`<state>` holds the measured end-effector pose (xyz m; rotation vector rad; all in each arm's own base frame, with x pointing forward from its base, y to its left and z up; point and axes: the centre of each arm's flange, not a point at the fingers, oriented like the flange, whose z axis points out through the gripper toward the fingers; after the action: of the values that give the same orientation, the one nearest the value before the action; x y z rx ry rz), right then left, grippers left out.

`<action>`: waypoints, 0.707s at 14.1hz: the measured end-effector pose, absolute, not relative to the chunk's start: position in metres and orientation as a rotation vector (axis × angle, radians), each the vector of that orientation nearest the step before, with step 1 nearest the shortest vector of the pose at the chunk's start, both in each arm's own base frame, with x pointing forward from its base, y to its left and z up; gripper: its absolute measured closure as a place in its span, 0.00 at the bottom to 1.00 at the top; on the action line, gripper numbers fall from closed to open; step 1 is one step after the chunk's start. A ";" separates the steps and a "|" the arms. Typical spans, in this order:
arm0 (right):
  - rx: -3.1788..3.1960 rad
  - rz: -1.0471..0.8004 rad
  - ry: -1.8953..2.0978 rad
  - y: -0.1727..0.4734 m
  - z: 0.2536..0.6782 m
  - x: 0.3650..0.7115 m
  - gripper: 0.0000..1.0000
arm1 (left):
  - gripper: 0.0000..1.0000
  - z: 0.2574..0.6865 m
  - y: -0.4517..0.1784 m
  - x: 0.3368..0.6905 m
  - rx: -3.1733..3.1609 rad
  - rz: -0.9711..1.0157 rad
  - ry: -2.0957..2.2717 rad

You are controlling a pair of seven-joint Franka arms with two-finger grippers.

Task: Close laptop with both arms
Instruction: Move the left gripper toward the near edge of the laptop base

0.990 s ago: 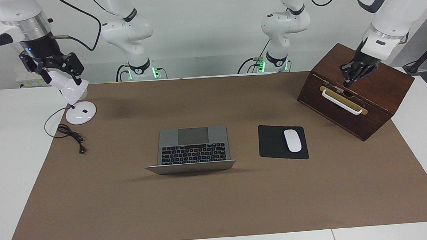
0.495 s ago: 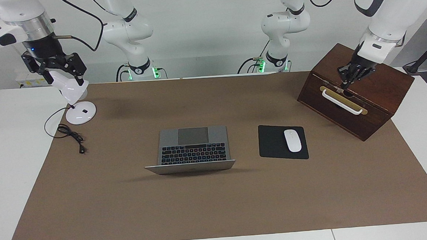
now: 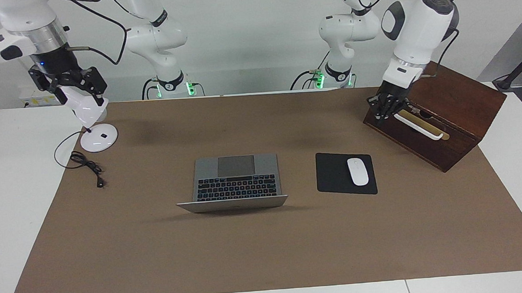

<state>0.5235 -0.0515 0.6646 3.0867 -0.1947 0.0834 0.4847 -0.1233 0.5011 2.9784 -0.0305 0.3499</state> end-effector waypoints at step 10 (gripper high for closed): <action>3.147 0.071 -0.305 -0.045 0.662 0.522 0.00 | 0.99 0.415 -0.248 0.417 2.793 0.617 -0.106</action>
<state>0.5215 -0.0450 0.6624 3.1468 -0.3053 0.0714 0.4169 -0.2480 0.4147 2.7929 -0.1059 0.6172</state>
